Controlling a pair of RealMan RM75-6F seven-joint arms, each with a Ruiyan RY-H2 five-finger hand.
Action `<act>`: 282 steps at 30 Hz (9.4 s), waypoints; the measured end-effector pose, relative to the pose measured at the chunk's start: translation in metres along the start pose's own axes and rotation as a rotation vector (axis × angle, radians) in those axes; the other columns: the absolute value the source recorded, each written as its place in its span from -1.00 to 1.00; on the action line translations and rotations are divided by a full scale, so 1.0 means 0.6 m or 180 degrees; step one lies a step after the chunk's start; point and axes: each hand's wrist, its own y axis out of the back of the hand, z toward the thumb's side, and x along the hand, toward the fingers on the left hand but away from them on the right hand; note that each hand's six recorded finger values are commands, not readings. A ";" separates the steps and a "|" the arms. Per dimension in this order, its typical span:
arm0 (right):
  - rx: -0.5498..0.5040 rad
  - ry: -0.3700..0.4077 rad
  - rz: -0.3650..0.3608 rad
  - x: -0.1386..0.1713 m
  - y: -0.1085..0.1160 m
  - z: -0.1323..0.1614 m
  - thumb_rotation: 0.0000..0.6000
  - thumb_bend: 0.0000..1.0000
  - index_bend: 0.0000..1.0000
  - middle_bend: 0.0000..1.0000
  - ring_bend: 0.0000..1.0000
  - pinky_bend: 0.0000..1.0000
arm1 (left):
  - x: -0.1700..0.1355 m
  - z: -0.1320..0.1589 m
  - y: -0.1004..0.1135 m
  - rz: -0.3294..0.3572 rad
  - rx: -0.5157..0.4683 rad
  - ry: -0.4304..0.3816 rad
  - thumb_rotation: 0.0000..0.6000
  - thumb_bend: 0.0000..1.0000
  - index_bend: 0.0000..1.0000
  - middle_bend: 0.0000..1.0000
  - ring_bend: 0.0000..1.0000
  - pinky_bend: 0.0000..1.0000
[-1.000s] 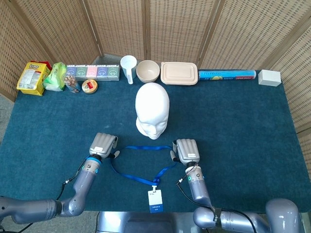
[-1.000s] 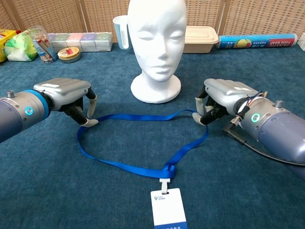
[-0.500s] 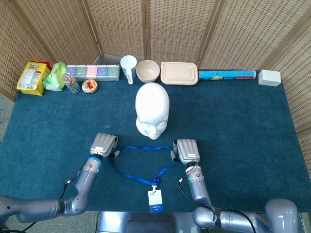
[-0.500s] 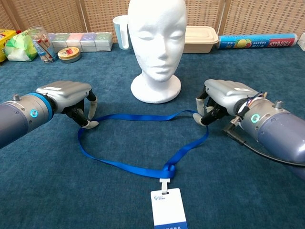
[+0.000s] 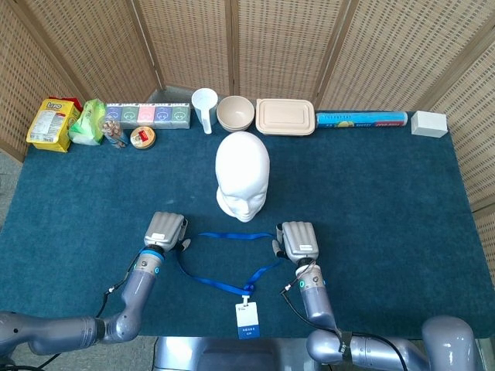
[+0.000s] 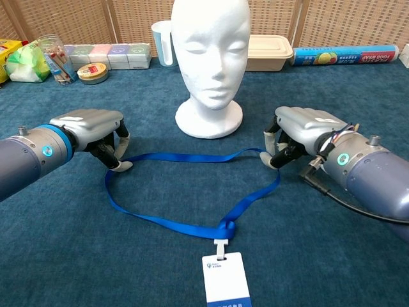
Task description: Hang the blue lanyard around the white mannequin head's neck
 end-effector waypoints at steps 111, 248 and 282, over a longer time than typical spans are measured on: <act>-0.1361 0.0824 -0.1039 0.051 0.391 0.041 0.77 0.02 0.34 0.78 1.00 1.00 | -0.090 -0.038 0.431 0.1894 -0.0733 -0.0446 0.80 -0.10 0.43 1.00 1.00 1.00; -0.1657 0.0470 -0.0882 0.029 0.383 -0.198 0.10 -0.23 -0.24 -0.18 -0.22 -0.19 | -0.111 -0.247 0.270 0.1083 -0.0926 0.0155 0.41 -0.54 -0.48 -0.45 -0.63 -0.50; 0.0056 -0.0654 -0.0999 0.291 0.241 -0.405 0.10 -0.23 -0.14 -0.08 -0.20 -0.19 | -0.432 -0.347 0.088 0.0988 -0.0839 0.0771 0.43 -0.53 -0.27 -0.32 -0.53 -0.50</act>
